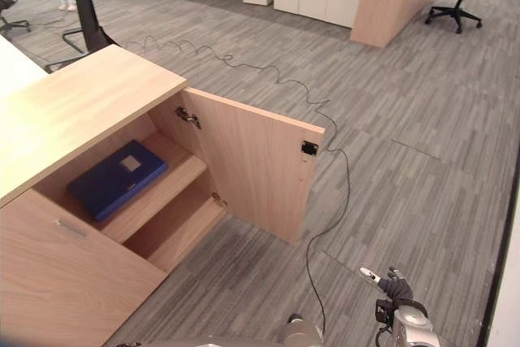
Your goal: Put the empty folder in the office cabinet
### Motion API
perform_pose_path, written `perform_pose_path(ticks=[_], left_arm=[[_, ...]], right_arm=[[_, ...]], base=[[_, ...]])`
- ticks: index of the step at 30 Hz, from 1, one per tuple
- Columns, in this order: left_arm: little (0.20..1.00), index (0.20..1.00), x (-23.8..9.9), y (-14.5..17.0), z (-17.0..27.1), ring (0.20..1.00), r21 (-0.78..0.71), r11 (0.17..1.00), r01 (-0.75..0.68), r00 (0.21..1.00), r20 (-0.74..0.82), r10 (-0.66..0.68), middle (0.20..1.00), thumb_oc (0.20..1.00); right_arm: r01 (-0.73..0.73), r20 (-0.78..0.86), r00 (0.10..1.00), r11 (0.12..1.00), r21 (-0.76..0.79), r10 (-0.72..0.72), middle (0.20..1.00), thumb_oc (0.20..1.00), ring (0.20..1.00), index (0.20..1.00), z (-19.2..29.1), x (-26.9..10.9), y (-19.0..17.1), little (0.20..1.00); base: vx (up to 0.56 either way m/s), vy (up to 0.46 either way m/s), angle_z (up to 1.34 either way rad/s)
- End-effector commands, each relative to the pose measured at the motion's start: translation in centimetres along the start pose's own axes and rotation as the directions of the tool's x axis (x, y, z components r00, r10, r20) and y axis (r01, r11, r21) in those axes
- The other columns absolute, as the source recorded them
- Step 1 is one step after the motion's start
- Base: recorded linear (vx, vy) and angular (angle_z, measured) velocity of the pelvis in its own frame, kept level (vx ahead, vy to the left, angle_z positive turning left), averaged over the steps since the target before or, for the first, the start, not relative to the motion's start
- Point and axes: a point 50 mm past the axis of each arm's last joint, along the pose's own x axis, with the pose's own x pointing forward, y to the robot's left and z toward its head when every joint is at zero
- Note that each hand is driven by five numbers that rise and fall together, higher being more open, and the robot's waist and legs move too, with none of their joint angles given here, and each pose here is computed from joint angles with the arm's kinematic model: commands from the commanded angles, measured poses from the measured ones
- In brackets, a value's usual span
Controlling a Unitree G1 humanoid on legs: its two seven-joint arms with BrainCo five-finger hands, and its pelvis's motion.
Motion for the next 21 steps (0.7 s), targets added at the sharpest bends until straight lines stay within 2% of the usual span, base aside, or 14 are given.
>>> perform_pose_path(ticks=[1, 2, 8, 16, 21], left_arm=[[1.0, 1.0, -0.4, 2.9, -0.9, 1.0, 0.012, 0.998, -0.062, 0.998, -0.012, 0.063, 1.0, 1.0], [1.0, 1.0, -0.4, 2.9, -1.0, 1.0, 0.028, 0.999, -0.042, 0.999, -0.016, 0.042, 1.0, 1.0], [1.0, 1.0, -0.3, 1.7, -0.9, 1.0, 0.077, 0.997, -0.005, 1.0, -0.023, 0.007, 1.0, 1.0], [1.0, 1.0, -0.5, 2.9, -1.8, 1.0, 0.059, 0.998, -0.029, 0.999, -0.042, 0.032, 1.0, 1.0], [1.0, 1.0, -0.6, 3.0, -2.4, 1.0, 0.062, 0.998, -0.031, 0.998, -0.059, 0.035, 1.0, 1.0]], right_arm=[[0.212, 0.151, 0.968, 0.976, -0.055, -0.202, 1.0, 1.0, 1.0, 1.0, 6.2, -1.2, -11.3, 1.0], [0.209, 0.227, 0.956, 0.974, -0.087, -0.185, 1.0, 1.0, 1.0, 1.0, 8.3, -1.3, -11.1, 1.0], [0.166, 0.379, 0.923, 0.96, -0.226, -0.071, 1.0, 1.0, 1.0, 1.0, 13.6, -1.1, -9.0, 1.0], [0.136, 0.453, 0.891, 0.941, -0.31, 0.021, 1.0, 1.0, 1.0, 1.0, 18.9, -0.9, -7.3, 1.0], [0.079, 0.491, 0.862, 0.923, -0.377, 0.127, 1.0, 1.0, 1.0, 1.0, 20.9, -0.9, -4.5, 1.0]], base=[[0.02, -0.109, 0.12], [0.02, -0.092, 0.25], [0.03, -0.085, 0.04], [0.02, -0.077, 0.05], [0.0, -0.038, 0.05]])
